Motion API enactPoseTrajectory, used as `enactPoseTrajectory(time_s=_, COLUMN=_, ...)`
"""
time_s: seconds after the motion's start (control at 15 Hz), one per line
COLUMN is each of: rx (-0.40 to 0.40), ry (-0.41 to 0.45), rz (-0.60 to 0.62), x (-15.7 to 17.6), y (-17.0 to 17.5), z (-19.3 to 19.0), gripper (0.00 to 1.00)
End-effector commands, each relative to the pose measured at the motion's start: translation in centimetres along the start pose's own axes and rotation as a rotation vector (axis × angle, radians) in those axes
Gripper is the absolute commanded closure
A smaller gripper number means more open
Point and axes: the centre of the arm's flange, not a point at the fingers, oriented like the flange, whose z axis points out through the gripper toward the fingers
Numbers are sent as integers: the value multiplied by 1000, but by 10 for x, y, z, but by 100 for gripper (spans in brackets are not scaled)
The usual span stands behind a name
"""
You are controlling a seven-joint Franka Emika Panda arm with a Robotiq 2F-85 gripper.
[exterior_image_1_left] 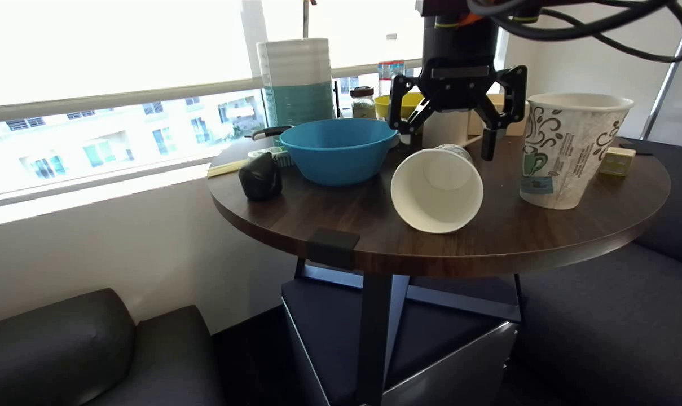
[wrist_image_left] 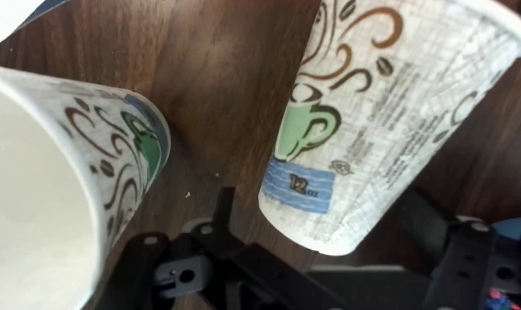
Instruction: Turn the paper cup on the left upside down, pick up the paper cup on the right and put it on the paper cup to the left
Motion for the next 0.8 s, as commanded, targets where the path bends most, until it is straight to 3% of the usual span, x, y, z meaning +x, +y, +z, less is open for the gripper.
enactPoseTrajectory(time_s=0.0, rx=4, ry=-35, rz=40, x=3, y=0, z=7, gripper=34)
enactPoseTrajectory(time_s=0.2, rx=-1, ry=-46, rz=49, x=5, y=1, z=9, gripper=56)
enactPoseTrajectory(time_s=0.27, rx=2, ry=-48, rz=53, x=6, y=2, z=7, gripper=14)
enactPoseTrajectory(time_s=0.33, rx=2, ry=-48, rz=56, x=7, y=2, z=7, gripper=14)
enactPoseTrajectory(time_s=0.4, rx=0, ry=-48, rz=57, x=7, y=2, z=7, gripper=20)
enactPoseTrajectory(time_s=0.47, rx=-2, ry=-48, rz=57, x=7, y=3, z=7, gripper=51)
enactPoseTrajectory(time_s=0.6, rx=-5, ry=-48, rz=57, x=7, y=3, z=6, gripper=48)
enactPoseTrajectory(time_s=0.73, rx=-5, ry=-40, rz=54, x=7, y=3, z=2, gripper=62)
